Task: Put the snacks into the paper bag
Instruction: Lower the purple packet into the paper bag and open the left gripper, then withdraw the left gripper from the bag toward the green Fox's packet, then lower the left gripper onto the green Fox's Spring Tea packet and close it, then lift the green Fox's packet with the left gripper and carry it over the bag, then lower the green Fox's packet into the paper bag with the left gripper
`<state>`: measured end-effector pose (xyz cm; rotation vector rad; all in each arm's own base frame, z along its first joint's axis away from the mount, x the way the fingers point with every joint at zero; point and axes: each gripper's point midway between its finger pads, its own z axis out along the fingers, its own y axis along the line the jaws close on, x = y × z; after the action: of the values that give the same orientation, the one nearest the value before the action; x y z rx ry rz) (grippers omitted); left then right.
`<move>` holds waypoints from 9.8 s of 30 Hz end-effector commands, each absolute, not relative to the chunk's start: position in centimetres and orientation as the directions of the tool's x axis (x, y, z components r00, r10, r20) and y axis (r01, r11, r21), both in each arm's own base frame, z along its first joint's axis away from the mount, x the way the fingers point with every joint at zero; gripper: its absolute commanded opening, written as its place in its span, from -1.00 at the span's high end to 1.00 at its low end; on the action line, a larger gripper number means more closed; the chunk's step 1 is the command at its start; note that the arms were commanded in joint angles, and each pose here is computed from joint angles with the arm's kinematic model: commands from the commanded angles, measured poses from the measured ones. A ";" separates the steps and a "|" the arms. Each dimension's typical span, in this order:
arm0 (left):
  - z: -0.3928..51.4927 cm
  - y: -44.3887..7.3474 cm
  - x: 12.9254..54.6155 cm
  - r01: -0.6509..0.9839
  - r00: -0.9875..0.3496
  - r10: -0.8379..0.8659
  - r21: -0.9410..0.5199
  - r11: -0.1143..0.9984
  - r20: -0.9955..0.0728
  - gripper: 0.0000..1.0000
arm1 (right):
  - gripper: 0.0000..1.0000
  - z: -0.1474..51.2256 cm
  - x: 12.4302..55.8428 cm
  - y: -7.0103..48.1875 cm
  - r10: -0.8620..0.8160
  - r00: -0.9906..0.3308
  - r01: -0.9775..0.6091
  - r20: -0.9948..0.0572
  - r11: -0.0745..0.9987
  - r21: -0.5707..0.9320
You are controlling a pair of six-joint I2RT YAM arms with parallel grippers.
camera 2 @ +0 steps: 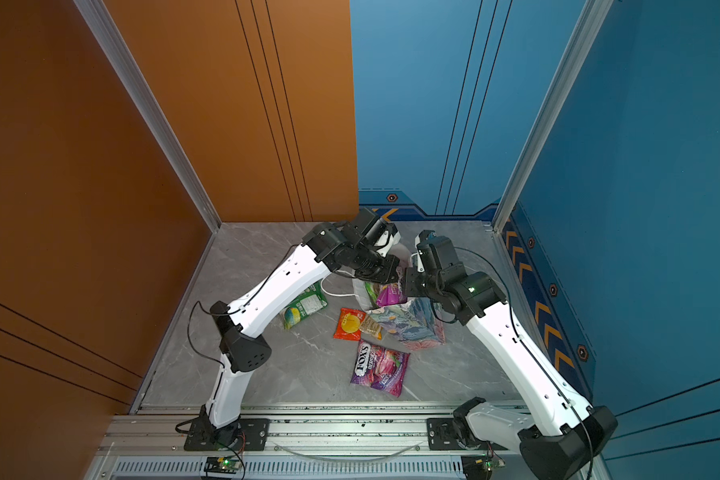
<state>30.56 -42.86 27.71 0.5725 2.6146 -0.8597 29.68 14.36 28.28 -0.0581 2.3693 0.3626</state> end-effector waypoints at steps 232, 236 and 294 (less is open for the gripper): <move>48.9 -32.1 27.6 0.561 -0.562 -0.178 -0.531 0.635 -0.807 1.00 | 1.00 27.4 29.6 5.7 0.266 -0.706 0.069 -0.656 0.948 0.310; 49.7 -35.3 27.6 0.595 -0.581 -0.183 -0.567 0.569 -0.793 1.00 | 1.00 27.4 29.4 5.7 0.267 -0.703 0.068 -0.659 0.948 0.312; 29.1 -51.5 28.8 0.353 -0.921 0.033 -0.801 0.483 -0.387 1.00 | 1.00 29.0 28.7 5.6 0.304 -0.672 0.074 -0.675 0.935 0.348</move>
<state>29.55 -51.11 28.82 0.2731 2.3906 -1.4091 28.68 5.69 26.95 0.2546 2.3568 0.3488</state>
